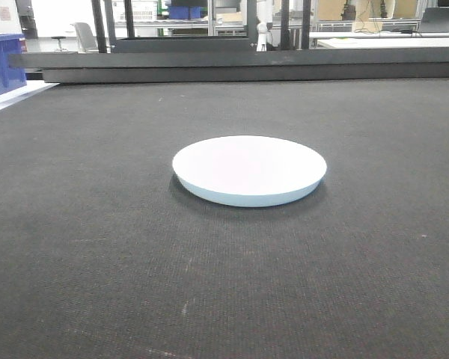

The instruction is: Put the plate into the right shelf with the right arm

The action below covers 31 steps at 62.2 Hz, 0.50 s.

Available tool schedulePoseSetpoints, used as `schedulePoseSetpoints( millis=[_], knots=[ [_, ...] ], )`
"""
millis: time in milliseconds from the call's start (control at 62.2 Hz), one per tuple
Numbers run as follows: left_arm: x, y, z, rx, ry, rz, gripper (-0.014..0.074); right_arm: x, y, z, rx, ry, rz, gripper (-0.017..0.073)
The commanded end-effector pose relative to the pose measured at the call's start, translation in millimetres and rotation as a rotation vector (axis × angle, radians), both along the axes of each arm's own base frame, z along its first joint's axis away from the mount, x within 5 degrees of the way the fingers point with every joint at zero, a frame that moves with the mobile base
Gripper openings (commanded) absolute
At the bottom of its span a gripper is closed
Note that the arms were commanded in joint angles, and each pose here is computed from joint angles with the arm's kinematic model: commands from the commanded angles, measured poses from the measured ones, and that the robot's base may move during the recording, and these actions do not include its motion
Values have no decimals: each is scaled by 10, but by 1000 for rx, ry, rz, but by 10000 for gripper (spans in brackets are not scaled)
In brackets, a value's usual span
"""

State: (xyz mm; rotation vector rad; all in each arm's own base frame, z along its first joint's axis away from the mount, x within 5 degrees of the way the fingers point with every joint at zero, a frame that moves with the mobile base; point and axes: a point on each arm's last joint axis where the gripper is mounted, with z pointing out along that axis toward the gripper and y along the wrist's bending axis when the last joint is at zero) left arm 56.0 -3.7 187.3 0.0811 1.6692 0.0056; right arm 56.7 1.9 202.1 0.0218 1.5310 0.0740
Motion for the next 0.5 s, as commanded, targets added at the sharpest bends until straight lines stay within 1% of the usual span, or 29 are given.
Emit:
schedulePoseSetpoints(
  millis=[0, 482],
  knots=[
    [0, 11, 52, -13, -81, 12, -47, -20, -6, 94, -5, -98, -9, 29],
    [0, 11, 52, -13, -81, 12, -47, -20, -6, 94, -5, -98, -9, 29]
  ],
)
